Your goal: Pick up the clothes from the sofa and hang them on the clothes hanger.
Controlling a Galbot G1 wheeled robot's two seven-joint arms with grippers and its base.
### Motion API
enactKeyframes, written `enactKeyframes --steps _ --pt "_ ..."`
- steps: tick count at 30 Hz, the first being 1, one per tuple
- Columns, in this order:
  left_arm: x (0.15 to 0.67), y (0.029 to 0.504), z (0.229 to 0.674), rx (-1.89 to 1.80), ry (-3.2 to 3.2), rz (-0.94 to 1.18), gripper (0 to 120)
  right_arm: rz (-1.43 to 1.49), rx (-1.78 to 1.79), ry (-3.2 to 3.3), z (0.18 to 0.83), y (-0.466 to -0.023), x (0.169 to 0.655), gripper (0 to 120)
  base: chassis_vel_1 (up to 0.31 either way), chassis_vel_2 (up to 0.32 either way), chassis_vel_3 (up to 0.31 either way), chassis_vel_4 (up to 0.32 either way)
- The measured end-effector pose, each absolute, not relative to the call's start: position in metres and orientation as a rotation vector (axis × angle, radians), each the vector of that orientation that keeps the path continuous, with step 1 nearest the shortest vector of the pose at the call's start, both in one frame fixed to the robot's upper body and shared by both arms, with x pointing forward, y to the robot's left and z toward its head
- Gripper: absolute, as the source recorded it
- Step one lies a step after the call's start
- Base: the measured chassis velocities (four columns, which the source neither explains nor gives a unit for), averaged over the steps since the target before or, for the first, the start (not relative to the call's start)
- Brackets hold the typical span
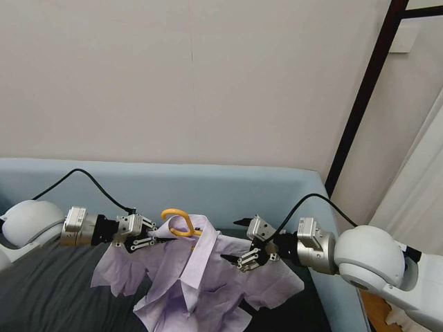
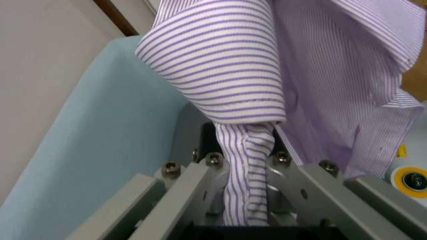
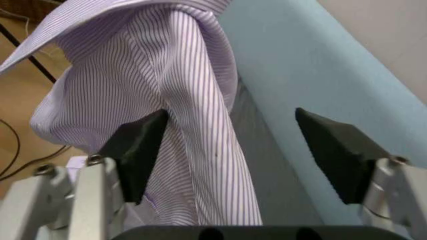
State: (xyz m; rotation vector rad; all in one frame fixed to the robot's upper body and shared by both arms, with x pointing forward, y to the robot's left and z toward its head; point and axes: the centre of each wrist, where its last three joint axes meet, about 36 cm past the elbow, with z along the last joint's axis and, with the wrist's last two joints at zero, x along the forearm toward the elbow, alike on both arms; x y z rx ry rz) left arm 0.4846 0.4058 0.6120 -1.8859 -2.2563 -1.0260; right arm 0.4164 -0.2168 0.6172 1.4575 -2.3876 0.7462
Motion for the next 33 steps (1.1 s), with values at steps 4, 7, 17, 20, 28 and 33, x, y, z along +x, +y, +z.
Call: enactKeyframes --steps 4,7,17,20,28,33 --pt "0.485 0.405 0.609 -1.887 -2.254 -1.020 1 0.725 1.459 -2.374 0.614 -0.217 0.418 59 0.000 0.000 0.000 0.000" --pt "0.486 0.405 0.608 -1.889 -2.251 -1.018 1 0.712 1.472 -2.365 0.613 -0.216 0.418 52 0.000 0.000 0.000 0.000" --pt "0.486 0.405 0.605 -1.888 -2.244 -1.018 1 0.700 1.530 -2.346 0.612 -0.212 0.416 15 0.000 0.000 0.000 0.000" --pt "0.486 0.405 0.604 -1.883 -2.247 -1.018 1 0.696 1.539 -2.341 0.610 -0.210 0.414 8 0.000 0.000 0.000 0.000" --pt "0.481 0.404 0.604 -1.880 -2.248 -1.027 1 0.698 1.553 -2.366 0.606 -0.213 0.411 8 0.000 0.000 0.000 0.000" --pt "0.480 0.403 0.609 -1.862 -2.290 -1.045 9 0.679 1.552 -2.390 0.603 -0.216 0.410 8 0.000 0.000 0.000 0.000"
